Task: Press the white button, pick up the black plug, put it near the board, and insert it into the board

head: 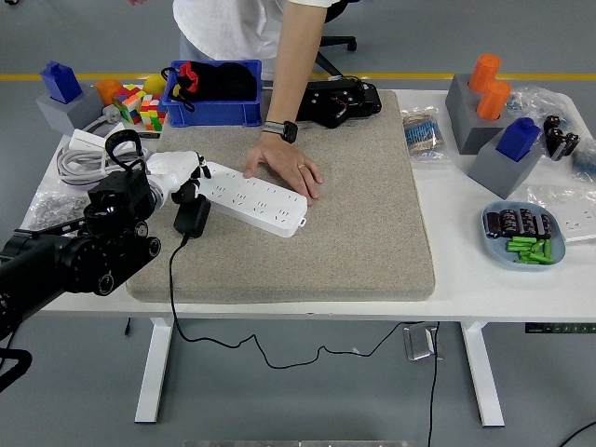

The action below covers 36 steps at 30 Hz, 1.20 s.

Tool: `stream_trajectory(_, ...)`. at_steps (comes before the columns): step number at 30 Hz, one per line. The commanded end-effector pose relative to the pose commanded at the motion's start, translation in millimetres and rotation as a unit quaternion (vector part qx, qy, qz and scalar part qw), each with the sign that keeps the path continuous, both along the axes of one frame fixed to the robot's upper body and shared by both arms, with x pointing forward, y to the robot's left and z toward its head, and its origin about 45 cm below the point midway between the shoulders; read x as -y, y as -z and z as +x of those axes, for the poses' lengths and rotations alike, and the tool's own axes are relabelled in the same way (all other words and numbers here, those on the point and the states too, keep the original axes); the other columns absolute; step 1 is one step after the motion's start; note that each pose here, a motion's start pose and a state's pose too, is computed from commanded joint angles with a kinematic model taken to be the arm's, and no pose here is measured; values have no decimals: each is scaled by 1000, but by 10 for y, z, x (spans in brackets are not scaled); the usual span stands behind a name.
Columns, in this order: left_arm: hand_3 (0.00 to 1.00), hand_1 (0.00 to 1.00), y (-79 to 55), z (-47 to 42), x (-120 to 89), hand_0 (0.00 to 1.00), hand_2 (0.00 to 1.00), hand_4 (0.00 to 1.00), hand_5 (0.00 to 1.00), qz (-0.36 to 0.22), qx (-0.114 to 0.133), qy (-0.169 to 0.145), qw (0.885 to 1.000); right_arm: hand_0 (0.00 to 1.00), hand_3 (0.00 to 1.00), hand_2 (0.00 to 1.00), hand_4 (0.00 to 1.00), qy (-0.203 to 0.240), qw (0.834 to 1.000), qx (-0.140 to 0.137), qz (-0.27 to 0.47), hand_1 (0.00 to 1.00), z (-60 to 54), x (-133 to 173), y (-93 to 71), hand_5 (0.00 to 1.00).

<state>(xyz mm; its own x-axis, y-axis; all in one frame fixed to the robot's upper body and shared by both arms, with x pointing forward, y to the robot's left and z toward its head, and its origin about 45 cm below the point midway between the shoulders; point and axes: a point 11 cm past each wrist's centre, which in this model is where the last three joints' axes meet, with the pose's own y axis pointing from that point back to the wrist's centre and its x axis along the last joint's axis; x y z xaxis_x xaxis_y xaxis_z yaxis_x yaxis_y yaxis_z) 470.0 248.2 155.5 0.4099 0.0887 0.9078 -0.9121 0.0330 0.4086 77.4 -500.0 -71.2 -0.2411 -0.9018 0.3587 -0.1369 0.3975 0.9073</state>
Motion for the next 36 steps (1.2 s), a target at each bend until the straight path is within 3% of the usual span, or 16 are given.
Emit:
stream_trajectory(10, 653, 2, -90, 73, 91, 2, 123, 2, 2, 30, 4, 19, 999, 776, 617, 658, 672, -3, 1000, 3, 0, 650, 36, 2, -9, 439)
stream_trajectory(19, 652, 2, -423, 156, 129, 2, 123, 2, 2, -12, 52, 23, 998, 776, 616, 658, 671, 1, 1000, 0, -1, 651, 3, 11, -6, 440)
stream_trajectory(23, 649, 16, -548, 132, 129, 12, 135, 2, 2, -41, 77, 26, 996, 776, 616, 658, 672, 1, 1000, 0, 0, 651, -2, -2, 1, 440)
stream_trajectory(27, 649, 16, -574, 38, 70, 12, 135, 2, 2, -83, 87, 10, 993, 776, 616, 658, 672, 0, 1000, 2, 1, 651, 9, -11, 2, 440)
stream_trajectory(28, 665, 194, -567, 8, 60, 151, 286, 443, 2, -93, 87, 7, 992, 776, 616, 658, 671, 1, 1000, 2, 1, 651, 7, -11, 3, 441)
stream_trajectory(33, 665, 194, -519, -182, -9, 151, 286, 443, 2, -156, 98, -21, 983, 776, 616, 658, 671, 3, 1000, 2, 1, 651, -4, -10, 4, 441)
stream_trajectory(34, 791, 756, -517, -225, -17, 703, 726, 833, 125, -167, 103, -25, 980, 775, 616, 658, 671, 3, 1000, 2, 1, 650, -4, -10, 5, 439)
stream_trajectory(36, 791, 756, -498, -336, -44, 703, 726, 833, 125, -192, 111, -40, 974, 775, 616, 658, 671, 2, 1000, 2, 1, 650, -4, -15, 7, 439)
